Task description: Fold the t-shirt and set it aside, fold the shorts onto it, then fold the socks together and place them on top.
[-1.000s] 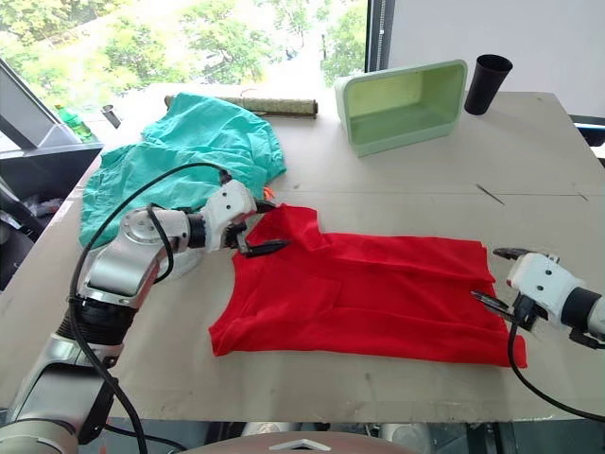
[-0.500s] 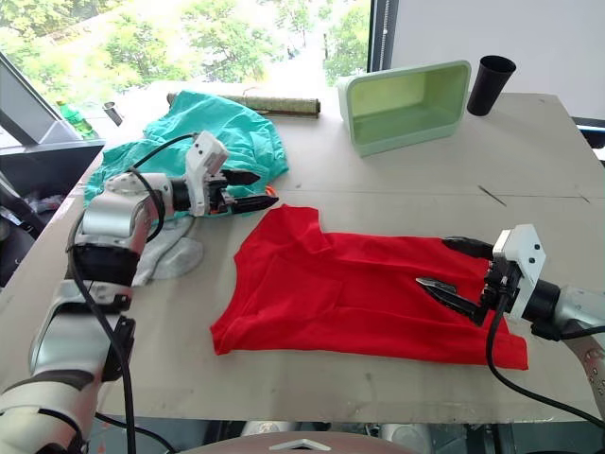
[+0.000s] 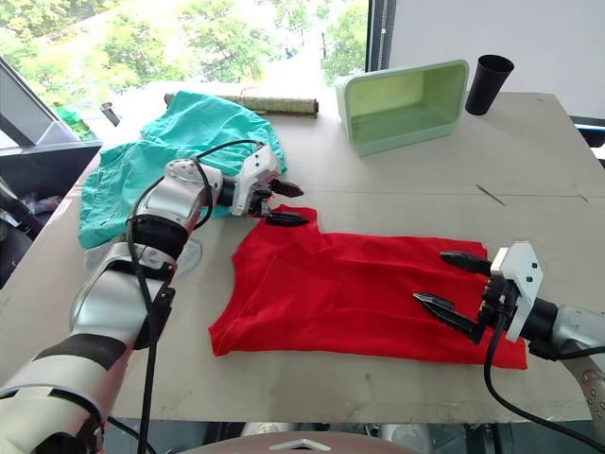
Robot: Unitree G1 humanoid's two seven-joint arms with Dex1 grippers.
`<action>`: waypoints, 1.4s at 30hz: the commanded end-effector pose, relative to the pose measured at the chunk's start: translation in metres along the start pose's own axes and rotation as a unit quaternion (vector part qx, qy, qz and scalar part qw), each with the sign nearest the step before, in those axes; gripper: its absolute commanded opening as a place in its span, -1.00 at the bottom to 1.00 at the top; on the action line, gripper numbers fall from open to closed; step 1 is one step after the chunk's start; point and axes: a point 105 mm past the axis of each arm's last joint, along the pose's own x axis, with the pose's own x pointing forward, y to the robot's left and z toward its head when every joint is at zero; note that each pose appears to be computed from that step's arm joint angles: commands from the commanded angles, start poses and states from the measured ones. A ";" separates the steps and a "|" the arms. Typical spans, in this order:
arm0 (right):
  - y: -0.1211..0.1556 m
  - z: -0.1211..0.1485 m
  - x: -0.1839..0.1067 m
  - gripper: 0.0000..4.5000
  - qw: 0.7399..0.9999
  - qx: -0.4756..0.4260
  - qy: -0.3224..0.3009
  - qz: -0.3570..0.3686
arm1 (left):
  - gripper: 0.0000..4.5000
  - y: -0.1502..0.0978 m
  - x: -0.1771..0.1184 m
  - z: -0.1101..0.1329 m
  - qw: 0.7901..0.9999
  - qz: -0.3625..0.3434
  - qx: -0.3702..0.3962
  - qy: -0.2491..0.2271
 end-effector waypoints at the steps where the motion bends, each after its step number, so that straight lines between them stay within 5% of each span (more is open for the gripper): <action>1: 0.004 0.009 0.000 0.99 1.000 -0.026 -0.015 -0.002 | 1.00 0.001 0.001 0.012 1.000 -0.013 0.003 0.001; 6: 0.004 0.007 0.002 0.99 1.000 -0.026 -0.017 -0.005 | 1.00 0.007 0.007 0.008 0.998 -0.004 -0.021 0.056; 14: 0.006 0.004 0.006 0.99 0.999 -0.026 -0.017 -0.009 | 1.00 0.003 0.012 0.010 0.996 -0.029 -0.048 0.075; 17: 0.006 0.002 0.005 1.00 0.999 -0.030 -0.011 -0.012 | 0.61 -0.001 0.011 0.009 0.994 -0.050 -0.054 0.084; 24: 0.006 0.001 0.005 1.00 0.999 -0.029 -0.010 -0.015 | -0.89 0.003 0.011 0.020 0.996 -0.038 -0.049 0.059; 25: 0.007 0.001 0.005 1.00 0.999 -0.028 -0.010 -0.015 | -0.98 0.003 0.009 0.024 0.997 -0.039 -0.048 0.048; 29: 0.007 0.002 0.006 1.00 0.999 -0.027 -0.009 -0.015 | -0.98 0.003 -0.001 0.033 0.998 -0.049 -0.030 0.021; 35: 0.005 0.003 0.005 1.00 1.000 -0.025 -0.009 -0.017 | -0.98 -0.006 -0.028 0.058 0.990 -0.087 0.031 -0.107; 42: 0.002 0.005 0.006 1.00 0.999 -0.029 -0.006 -0.012 | -0.98 -0.043 -0.044 0.027 0.976 -0.116 0.150 -0.104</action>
